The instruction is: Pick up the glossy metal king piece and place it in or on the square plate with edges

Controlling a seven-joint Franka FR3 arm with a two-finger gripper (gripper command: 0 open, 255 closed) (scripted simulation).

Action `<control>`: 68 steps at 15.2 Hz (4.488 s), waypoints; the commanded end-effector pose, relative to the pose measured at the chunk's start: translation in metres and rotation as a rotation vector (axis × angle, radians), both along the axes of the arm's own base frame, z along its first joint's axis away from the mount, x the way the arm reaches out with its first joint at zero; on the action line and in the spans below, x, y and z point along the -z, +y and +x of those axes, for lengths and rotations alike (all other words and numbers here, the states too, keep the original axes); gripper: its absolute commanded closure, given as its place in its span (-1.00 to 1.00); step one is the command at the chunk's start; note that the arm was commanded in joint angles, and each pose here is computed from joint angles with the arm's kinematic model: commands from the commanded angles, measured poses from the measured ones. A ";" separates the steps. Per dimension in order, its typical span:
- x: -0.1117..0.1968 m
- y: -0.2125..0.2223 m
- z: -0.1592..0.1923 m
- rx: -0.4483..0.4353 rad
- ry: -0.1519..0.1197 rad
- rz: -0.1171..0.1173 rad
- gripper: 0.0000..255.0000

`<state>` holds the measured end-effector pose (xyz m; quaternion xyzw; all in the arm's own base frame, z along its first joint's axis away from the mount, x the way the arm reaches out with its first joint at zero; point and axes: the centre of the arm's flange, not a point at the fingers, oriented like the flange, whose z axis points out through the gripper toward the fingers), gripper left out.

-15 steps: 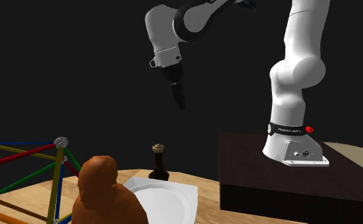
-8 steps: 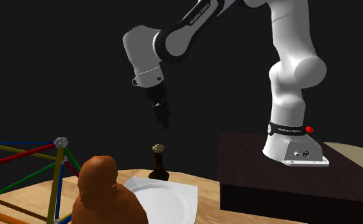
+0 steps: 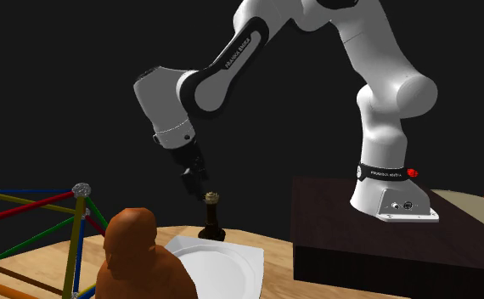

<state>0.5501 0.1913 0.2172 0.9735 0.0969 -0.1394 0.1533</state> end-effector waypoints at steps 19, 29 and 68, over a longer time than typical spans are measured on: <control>0.039 -0.011 -0.006 -0.001 0.000 -0.003 1.00; 0.013 -0.011 -0.006 -0.001 0.000 -0.003 1.00; -0.054 0.176 -0.038 -0.001 0.000 -0.003 1.00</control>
